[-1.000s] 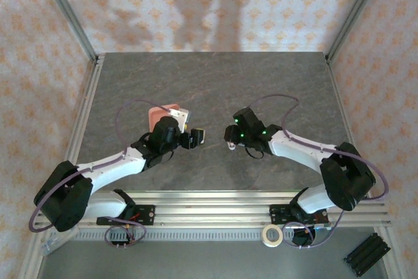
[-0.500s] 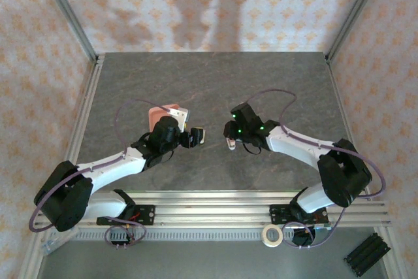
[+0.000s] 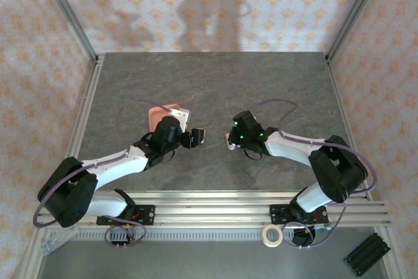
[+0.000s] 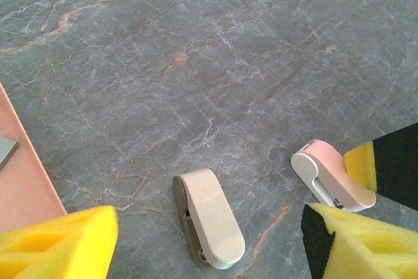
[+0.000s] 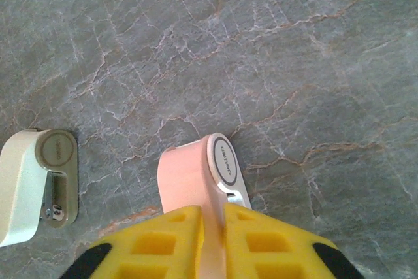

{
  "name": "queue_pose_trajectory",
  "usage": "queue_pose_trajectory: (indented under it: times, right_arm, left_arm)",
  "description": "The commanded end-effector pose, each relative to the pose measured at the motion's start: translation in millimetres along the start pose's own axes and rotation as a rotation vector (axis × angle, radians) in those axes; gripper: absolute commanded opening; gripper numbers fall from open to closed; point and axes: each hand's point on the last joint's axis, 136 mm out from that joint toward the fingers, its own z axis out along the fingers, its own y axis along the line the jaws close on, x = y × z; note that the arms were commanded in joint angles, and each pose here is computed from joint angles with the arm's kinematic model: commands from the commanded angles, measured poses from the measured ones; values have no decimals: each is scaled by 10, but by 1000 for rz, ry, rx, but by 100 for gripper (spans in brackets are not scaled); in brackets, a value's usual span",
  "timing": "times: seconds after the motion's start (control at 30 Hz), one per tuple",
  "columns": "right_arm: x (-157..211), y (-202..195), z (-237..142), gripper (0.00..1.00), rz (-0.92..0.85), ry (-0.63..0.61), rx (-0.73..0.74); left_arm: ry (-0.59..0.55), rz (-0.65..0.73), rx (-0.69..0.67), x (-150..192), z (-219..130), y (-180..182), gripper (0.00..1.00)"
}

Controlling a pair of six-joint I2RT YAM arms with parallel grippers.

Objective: Load the staples into the stapler

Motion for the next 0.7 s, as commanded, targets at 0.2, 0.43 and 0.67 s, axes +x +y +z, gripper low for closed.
queue_pose_trajectory:
  times: [0.2,0.43,0.67]
  right_arm:
    - [-276,47,-503,53,-102,-109,44]
    - [-355,21,-614,56,-104,-155,59]
    - [-308,1,-559,56,-88,-141,55]
  left_arm:
    - [-110,-156,-156,-330,-320,533,81]
    - [-102,-334,-381,-232,-671,1330,84]
    - [22,-471,-427,97,-452,1796,84]
